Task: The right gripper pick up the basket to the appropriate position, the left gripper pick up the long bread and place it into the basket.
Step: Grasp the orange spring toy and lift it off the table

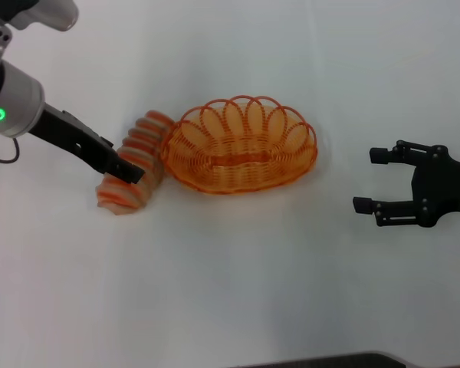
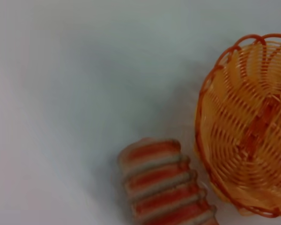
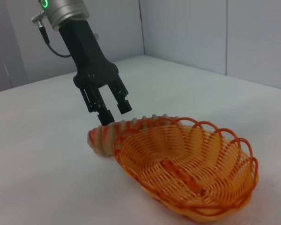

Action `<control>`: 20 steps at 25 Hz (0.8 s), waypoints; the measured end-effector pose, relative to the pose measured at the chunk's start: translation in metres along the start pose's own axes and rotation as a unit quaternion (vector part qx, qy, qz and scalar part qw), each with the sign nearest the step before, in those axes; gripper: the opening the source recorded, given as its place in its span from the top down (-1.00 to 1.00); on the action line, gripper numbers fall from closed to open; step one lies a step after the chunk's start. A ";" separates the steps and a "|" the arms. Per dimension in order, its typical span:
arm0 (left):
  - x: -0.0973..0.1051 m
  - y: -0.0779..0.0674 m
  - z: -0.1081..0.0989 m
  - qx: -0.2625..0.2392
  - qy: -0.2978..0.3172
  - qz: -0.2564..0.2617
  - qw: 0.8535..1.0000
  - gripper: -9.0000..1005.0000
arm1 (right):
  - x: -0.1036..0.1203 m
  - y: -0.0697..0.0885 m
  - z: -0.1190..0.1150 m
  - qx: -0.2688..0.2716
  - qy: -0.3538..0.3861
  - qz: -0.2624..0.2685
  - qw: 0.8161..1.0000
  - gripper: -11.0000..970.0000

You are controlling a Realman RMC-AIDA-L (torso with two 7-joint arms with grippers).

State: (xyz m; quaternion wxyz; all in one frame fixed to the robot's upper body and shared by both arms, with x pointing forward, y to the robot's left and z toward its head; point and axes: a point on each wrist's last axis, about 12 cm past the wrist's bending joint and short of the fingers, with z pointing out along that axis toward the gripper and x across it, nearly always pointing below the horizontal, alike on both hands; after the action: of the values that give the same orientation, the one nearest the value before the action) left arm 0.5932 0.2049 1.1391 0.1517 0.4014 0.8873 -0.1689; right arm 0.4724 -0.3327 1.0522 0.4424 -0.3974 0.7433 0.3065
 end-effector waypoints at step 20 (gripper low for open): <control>0.001 -0.003 0.017 -0.008 0.023 -0.064 0.998 -0.53 | -0.004 -0.003 0.004 0.001 0.000 -0.003 1.000 -0.92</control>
State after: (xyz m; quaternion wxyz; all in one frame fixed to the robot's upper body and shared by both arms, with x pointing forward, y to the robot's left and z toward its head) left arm 0.5928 0.1961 1.1241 0.1232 0.3461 0.9159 -0.1620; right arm 0.4782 -0.3297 1.0538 0.4434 -0.3990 0.7425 0.3048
